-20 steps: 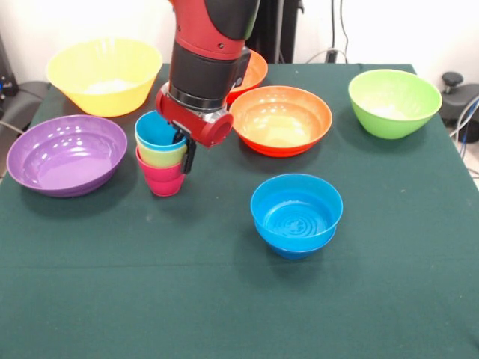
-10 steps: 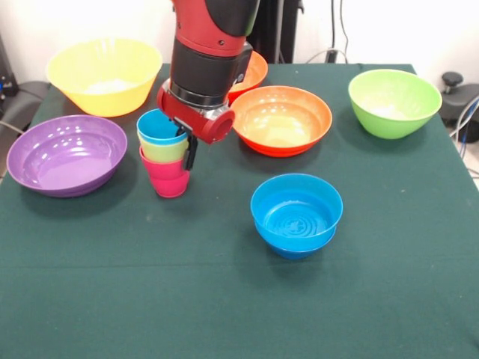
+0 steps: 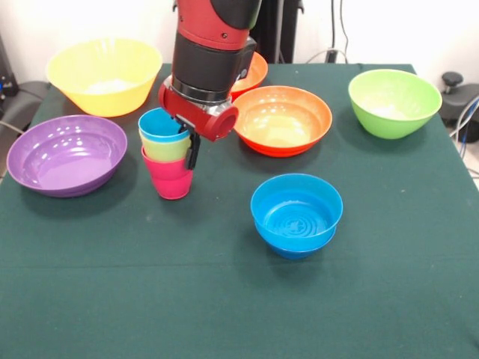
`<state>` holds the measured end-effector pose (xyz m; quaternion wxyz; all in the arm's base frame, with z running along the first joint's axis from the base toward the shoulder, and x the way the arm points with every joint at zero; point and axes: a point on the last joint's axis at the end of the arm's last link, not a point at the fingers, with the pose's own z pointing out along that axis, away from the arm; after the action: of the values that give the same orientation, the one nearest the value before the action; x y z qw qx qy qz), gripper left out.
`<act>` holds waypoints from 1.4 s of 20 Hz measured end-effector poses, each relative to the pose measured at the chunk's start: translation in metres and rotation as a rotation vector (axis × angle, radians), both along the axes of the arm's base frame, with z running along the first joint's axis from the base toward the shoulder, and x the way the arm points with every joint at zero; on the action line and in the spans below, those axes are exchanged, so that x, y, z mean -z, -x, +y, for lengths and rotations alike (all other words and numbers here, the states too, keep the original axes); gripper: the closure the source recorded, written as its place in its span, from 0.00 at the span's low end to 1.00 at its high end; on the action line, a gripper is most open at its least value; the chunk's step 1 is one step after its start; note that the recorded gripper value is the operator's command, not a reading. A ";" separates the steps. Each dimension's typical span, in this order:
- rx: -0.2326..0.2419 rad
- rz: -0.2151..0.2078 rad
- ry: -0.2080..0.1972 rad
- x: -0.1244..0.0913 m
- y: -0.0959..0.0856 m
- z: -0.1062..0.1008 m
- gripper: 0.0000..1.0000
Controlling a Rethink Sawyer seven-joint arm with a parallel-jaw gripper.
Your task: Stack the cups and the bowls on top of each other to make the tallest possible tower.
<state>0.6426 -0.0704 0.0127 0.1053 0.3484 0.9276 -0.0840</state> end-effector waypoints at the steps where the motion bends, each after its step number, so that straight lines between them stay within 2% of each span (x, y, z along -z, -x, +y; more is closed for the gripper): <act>1: 0.000 -0.001 0.000 -0.001 0.000 0.000 1.00; 8: 0.000 -0.012 -0.001 -0.011 -0.005 0.000 1.00; 12: 0.002 0.000 -0.009 -0.013 -0.004 0.002 1.00; 23: 0.005 0.103 -0.063 -0.025 0.003 0.018 1.00; 28: 0.000 0.147 -0.080 -0.032 -0.001 0.025 1.00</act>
<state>0.6437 -0.0456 0.0451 0.0229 0.3450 0.9355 -0.0720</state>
